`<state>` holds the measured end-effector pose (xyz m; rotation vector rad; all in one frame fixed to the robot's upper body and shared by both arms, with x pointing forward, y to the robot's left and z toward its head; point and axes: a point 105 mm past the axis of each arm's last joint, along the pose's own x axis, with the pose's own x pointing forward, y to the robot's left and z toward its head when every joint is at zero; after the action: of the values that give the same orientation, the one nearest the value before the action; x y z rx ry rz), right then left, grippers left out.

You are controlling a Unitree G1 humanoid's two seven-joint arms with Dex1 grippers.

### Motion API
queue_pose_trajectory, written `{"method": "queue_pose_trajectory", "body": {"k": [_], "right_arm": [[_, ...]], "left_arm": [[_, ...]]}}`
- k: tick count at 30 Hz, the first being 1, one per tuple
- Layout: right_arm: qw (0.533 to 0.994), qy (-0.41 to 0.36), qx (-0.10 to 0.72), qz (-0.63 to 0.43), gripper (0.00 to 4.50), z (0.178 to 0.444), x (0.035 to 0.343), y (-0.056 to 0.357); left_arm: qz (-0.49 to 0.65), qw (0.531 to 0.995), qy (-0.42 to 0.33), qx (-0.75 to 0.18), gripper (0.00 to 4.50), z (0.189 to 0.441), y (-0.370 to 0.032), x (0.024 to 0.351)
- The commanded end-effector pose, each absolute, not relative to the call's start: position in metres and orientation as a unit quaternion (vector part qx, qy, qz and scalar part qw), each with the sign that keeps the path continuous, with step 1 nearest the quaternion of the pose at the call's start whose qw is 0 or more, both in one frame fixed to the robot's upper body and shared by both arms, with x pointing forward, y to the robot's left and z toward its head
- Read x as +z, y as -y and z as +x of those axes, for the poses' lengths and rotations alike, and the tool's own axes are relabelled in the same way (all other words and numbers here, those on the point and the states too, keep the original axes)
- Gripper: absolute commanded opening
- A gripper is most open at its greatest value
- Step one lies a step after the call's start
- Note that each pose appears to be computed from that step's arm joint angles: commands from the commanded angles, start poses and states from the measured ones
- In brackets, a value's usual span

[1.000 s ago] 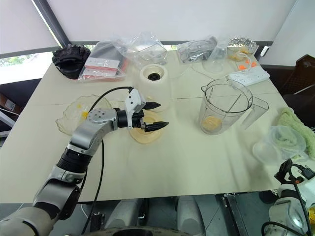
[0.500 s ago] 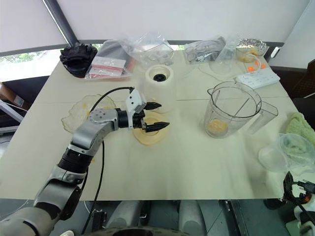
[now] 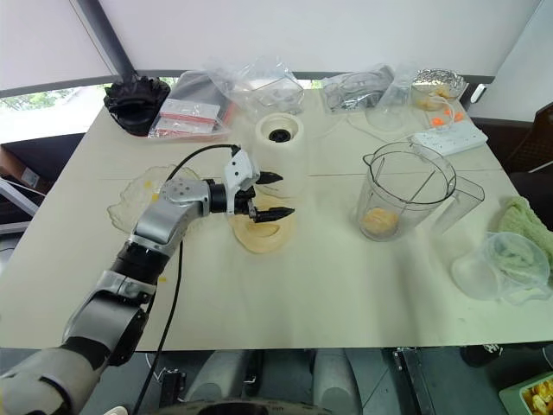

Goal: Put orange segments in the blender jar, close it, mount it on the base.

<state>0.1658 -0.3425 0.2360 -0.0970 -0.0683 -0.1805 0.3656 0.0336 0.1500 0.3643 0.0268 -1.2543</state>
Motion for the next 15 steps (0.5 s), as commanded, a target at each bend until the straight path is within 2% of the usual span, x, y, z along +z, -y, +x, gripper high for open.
{"method": "queue_pose_trajectory", "body": {"k": [1,4,8,15], "right_arm": [[0.998,0.034,-0.033,-0.032,4.45,0.178,0.246,0.314],[0.999,-0.008,0.012,-0.033,4.45,0.189,0.239,0.291],[0.998,-0.024,0.057,-0.021,4.45,0.195,0.239,0.27],[0.997,-0.036,0.055,-0.032,4.45,0.197,0.237,0.266]], "left_arm": [[0.201,0.778,-0.006,-0.596,4.5,0.37,-0.039,0.157],[0.24,0.752,-0.022,-0.613,4.5,0.372,-0.045,0.152],[0.274,0.725,-0.045,-0.63,4.5,0.376,-0.054,0.147],[0.296,0.708,-0.077,-0.637,4.5,0.385,-0.06,0.143]]}}
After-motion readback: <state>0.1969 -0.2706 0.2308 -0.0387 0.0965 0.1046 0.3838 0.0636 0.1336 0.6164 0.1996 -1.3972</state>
